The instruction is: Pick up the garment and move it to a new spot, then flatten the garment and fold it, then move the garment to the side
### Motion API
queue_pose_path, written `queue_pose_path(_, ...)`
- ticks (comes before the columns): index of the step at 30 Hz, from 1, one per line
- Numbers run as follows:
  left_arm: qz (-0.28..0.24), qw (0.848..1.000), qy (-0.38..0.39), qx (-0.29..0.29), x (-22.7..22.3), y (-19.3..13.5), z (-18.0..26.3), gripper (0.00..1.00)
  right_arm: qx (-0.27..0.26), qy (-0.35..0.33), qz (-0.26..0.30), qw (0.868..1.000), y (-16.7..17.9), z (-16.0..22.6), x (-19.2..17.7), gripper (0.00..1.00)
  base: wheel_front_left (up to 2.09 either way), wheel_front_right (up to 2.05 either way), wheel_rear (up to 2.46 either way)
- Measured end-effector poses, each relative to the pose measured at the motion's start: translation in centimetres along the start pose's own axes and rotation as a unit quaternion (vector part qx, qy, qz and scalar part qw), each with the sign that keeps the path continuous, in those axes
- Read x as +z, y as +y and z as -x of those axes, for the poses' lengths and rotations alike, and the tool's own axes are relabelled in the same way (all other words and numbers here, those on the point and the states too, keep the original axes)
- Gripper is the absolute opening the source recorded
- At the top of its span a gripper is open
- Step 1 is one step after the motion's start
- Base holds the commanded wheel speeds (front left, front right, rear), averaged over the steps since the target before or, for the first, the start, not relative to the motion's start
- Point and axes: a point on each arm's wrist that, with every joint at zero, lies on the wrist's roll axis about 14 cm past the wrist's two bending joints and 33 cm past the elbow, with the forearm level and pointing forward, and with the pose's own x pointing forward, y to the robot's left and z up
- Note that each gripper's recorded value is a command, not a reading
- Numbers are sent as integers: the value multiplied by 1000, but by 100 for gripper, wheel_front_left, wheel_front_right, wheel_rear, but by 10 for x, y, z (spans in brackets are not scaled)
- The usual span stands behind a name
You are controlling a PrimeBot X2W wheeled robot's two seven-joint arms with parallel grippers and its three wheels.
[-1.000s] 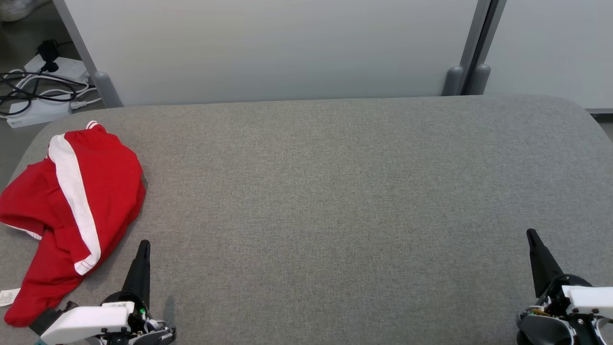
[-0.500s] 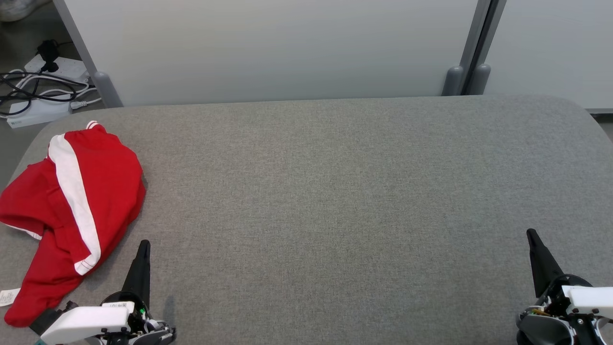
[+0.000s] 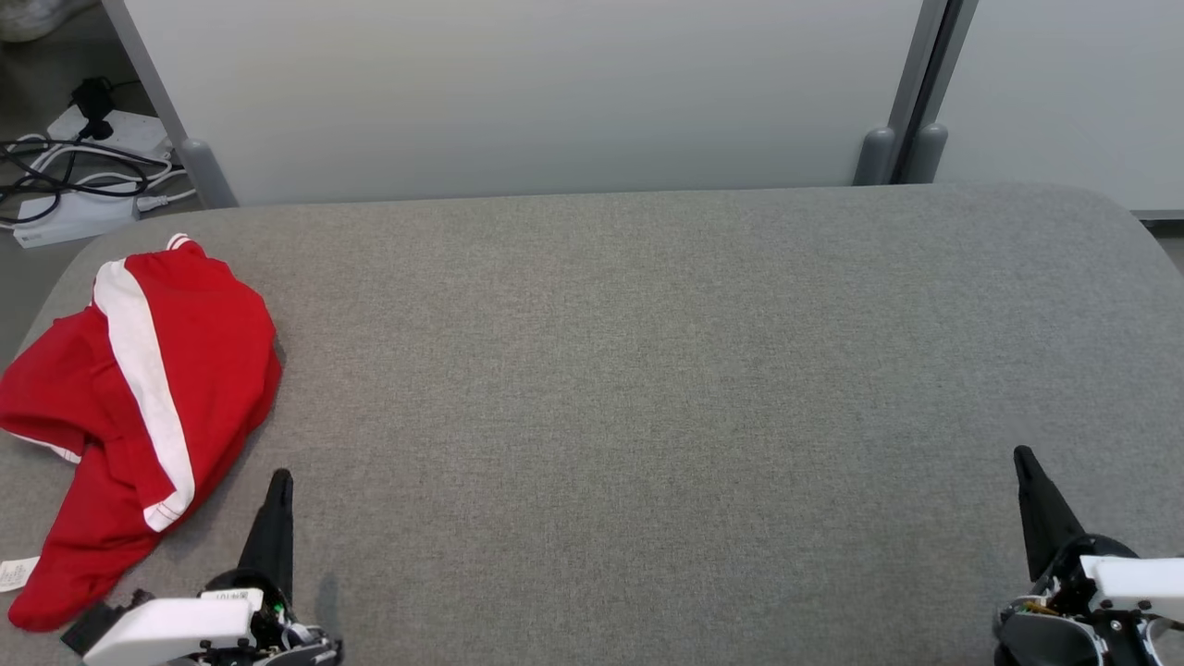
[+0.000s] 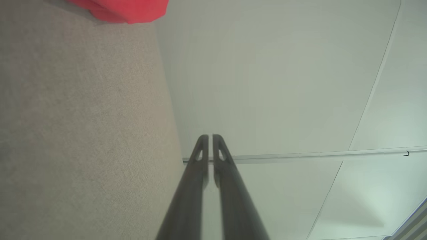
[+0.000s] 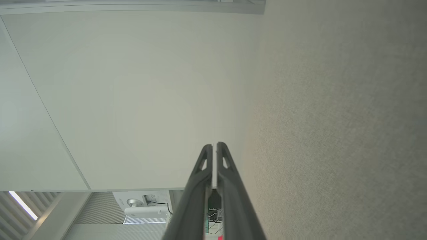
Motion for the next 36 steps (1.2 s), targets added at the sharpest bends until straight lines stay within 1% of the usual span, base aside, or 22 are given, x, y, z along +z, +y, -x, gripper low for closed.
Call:
queue_pose_path(1, 1, 1000, 0, 4, -1, 3, 1, 100, -3, 1, 0, 1000, -2, 0, -1, 100, 0, 0, 0)
queue_pose_path(5, 14, 999, -1, 51, -6, 35, 14, 100, -43, 3, -10, 999, -30, 11, -7, 100, 0, 0, 0)
queue_pose_path(7, 16, 998, -1, 64, -7, 43, 19, 100, -56, 4, -13, 998, -38, 15, -9, 100, 0, 0, 0)
queue_pose_path(15, 3, 998, -4, 60, -6, 40, 17, 100, -51, 12, 6, 999, -34, 13, -13, 100, 0, 0, 0)
queue_pose_path(21, -21, 998, 1, 53, -10, 35, 12, 100, -41, 16, 31, 999, -26, 7, -15, 100, 0, 0, 0)
queue_pose_path(31, -84, 995, 2, 49, -8, 30, 7, 100, -42, 21, 87, 995, -25, 3, -16, 100, 0, 0, 0)
queue_pose_path(35, -115, 992, 0, 51, -6, 31, 7, 100, -33, 21, 113, 993, -19, -2, -16, 100, 0, 0, 0)
queue_pose_path(36, -115, 992, 0, 51, -6, 31, 7, 100, -33, 21, 113, 993, -19, -2, -16, 100, 0, 0, 0)
